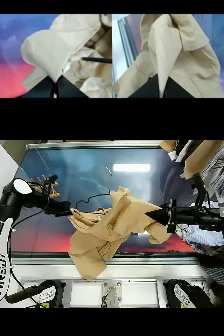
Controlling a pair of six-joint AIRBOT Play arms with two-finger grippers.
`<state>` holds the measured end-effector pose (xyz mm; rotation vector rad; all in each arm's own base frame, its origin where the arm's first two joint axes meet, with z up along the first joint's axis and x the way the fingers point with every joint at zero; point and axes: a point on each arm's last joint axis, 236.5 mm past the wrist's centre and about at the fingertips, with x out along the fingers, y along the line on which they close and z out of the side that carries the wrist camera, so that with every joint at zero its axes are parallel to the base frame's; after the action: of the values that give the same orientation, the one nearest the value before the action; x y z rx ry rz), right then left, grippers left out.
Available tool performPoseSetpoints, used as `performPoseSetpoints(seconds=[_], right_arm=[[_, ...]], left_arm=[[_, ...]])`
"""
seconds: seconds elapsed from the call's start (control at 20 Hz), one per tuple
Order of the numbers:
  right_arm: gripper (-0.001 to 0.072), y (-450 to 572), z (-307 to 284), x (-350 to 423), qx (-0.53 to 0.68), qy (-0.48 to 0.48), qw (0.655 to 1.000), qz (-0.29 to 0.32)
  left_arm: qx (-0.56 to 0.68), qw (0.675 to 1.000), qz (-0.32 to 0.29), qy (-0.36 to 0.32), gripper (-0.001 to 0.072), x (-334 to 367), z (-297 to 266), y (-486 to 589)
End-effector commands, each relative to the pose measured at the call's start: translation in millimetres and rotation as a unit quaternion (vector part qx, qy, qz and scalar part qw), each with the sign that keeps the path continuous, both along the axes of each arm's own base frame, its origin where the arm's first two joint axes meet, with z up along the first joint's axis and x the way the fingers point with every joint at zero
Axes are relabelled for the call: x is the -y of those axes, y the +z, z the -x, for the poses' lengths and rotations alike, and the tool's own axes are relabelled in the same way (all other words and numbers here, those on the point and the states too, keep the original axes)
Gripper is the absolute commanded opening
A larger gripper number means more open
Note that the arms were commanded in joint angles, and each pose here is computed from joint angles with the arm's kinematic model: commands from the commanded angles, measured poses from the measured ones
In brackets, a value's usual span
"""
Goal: Fold the clothes and pants, and hang the long-sleeved shirts on hangers.
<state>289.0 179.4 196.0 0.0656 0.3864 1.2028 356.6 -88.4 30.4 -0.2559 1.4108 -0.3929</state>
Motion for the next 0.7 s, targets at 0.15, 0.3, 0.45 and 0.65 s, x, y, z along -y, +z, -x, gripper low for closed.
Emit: performPoseSetpoints(seconds=[0.15,0.3,0.45,0.65], right_arm=[[0.0004,-23,11,7,-0.028,0.004,0.998,0.054],[0.0005,-46,23,14,-0.055,0.020,0.993,0.103],[0.0005,-55,42,15,-0.089,0.049,0.988,0.116],[0.0004,-57,58,3,-0.104,0.085,0.984,0.120]], left_arm=[[0.019,0.999,-0.027,-0.003,0.0012,-12,-9,8],[0.069,0.997,-0.029,-0.002,0.0012,-12,-31,42],[0.115,0.993,-0.030,0.000,0.0012,-13,-47,74],[0.155,0.987,-0.030,0.000,0.0012,-13,-59,105]])
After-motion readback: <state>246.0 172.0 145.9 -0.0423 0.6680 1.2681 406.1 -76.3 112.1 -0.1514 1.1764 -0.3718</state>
